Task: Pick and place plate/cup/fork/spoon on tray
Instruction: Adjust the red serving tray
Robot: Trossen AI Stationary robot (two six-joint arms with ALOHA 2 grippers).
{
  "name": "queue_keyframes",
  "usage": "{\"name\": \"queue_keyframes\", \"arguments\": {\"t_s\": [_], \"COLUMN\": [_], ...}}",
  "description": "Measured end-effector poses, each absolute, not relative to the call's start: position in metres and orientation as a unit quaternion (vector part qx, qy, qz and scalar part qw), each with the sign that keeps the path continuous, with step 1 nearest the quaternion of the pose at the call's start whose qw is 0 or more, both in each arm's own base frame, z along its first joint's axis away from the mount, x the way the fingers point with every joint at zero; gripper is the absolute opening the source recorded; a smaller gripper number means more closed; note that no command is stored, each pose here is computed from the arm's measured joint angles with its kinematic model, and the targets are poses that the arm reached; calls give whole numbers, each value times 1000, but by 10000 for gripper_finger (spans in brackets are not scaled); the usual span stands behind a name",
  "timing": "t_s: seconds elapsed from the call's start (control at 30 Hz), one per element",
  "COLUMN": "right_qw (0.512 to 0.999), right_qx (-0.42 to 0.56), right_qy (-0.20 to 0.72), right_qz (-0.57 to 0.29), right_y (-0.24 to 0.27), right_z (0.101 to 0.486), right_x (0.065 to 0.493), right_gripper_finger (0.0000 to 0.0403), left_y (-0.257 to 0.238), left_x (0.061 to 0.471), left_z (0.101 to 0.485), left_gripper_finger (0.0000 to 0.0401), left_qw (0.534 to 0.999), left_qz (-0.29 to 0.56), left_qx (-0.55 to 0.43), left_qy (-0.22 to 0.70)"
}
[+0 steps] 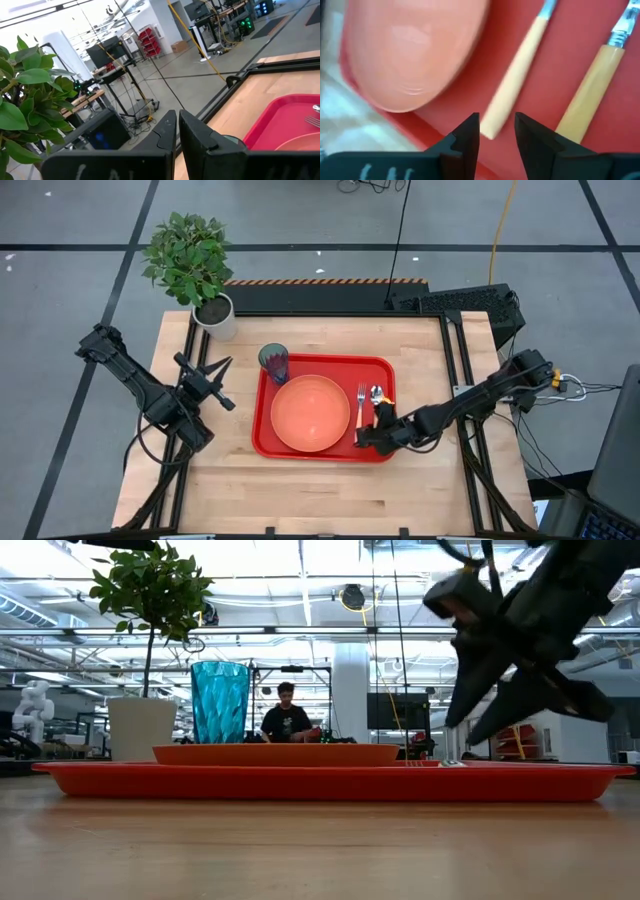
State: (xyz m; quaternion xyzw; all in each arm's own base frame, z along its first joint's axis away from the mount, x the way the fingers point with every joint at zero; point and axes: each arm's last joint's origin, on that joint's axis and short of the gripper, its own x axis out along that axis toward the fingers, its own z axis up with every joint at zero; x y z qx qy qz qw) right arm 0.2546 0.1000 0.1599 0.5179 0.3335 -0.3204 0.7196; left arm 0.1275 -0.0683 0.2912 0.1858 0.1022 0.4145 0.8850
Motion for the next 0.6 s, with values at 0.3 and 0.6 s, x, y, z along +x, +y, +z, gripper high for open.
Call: {"name": "queue_keyframes", "arguments": {"t_s": [0.3, 0.6], "right_qw": [755, 799], "right_qx": [511, 490], "right_qy": [297, 319], "right_qz": [-283, -141], "right_y": [107, 143], "right_z": [178, 198], "right_x": [251, 238], "right_gripper_finger": [116, 116], "left_y": [-68, -68], "left_x": [128, 128], "left_z": [291, 291], "left_gripper_finger": [26, 26], "left_qw": [885, 886], "left_qz": [414, 415], "left_qx": [186, 182], "left_qy": [102, 100]}}
